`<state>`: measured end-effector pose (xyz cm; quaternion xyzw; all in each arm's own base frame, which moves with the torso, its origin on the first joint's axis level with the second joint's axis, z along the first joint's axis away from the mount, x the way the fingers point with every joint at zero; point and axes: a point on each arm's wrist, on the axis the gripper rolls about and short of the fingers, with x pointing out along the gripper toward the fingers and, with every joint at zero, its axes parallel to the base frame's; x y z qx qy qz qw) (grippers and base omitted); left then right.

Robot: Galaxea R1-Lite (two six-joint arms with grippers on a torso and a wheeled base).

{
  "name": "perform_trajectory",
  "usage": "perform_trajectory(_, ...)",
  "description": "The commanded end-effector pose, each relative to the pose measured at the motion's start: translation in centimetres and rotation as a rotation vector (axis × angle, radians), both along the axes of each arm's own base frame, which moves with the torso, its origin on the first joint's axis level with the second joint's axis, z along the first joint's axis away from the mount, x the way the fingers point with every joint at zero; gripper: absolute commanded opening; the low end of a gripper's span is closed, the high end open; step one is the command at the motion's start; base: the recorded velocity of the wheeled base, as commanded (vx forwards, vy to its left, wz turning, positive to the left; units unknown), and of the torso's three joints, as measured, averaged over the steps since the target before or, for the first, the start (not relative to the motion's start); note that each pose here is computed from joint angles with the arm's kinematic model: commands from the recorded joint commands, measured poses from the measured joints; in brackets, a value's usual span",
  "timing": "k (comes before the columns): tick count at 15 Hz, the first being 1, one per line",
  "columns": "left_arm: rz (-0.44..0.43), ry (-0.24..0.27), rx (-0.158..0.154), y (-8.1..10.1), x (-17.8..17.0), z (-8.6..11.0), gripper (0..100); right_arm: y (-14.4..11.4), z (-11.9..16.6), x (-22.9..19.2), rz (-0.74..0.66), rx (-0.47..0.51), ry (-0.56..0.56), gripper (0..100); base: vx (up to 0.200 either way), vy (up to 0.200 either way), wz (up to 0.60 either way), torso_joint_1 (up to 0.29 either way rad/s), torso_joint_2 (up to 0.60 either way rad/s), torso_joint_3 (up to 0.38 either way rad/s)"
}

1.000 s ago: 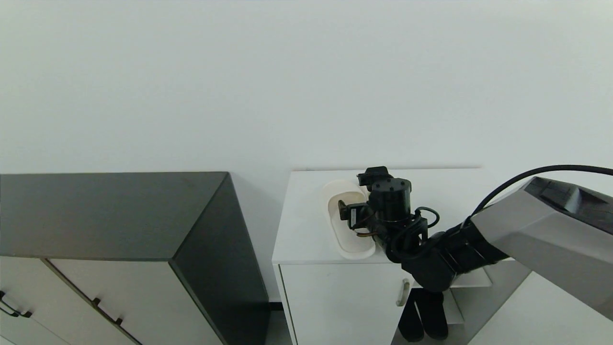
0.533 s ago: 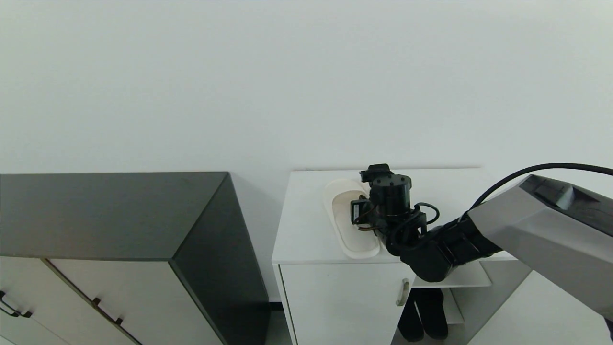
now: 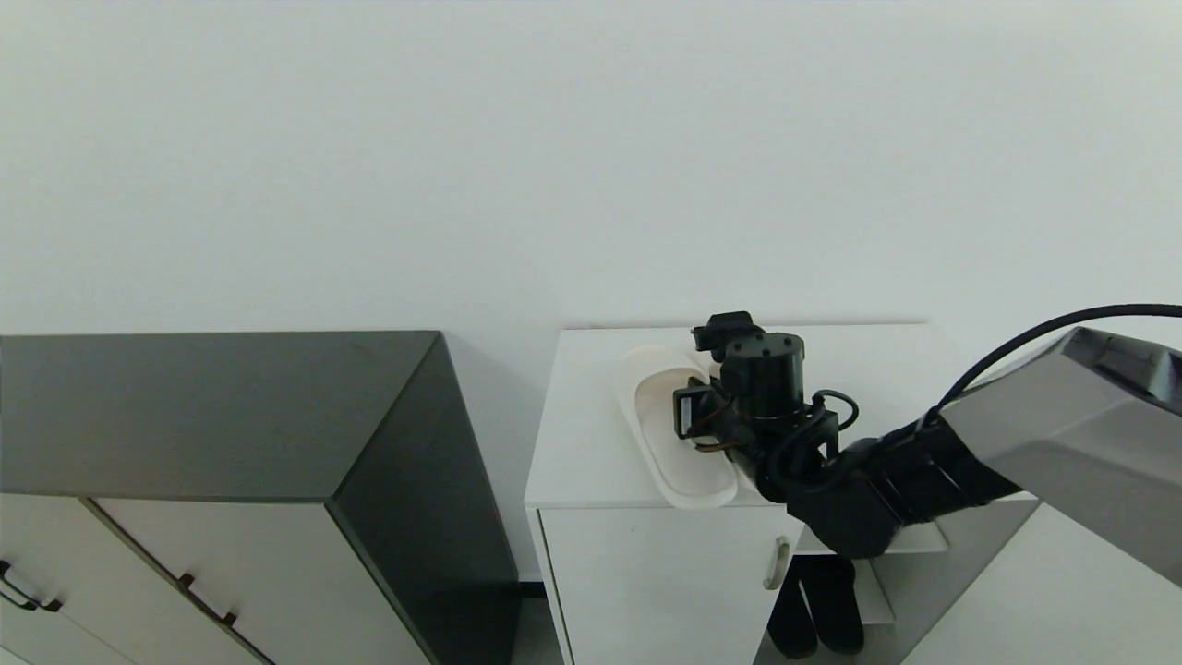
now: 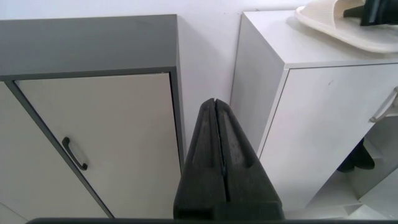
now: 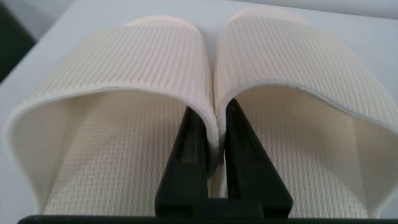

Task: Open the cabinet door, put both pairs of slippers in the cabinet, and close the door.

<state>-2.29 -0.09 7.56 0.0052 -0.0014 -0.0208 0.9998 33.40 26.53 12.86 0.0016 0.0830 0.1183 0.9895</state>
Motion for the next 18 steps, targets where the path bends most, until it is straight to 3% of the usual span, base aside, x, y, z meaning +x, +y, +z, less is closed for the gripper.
perform_trajectory(1,0.0,0.001,0.0,0.0,0.0,0.0,0,-0.9,2.8,-4.3,0.074,0.017,-0.011,0,0.0,0.0,0.0,0.0,0.0,0.0)
perform_trajectory(7,0.0,0.001,0.002,0.0,0.0,0.0,0,-4.3,2.6,-12.1,0.175,-0.032,0.06,0,0.0,0.0,0.0,0.0,0.0,0.0)
perform_trajectory(14,-0.001,0.001,0.005,0.0,0.0,0.0,0,-3.7,2.2,-12.2,0.185,-0.028,0.07,0,0.0,0.0,0.0,0.0,0.0,0.0)
perform_trajectory(18,-0.003,0.001,0.005,0.0,0.0,0.0,0,-3.7,2.2,-12.2,0.185,-0.028,0.07,0,-0.2,0.0,0.0,0.011,0.0,0.002)
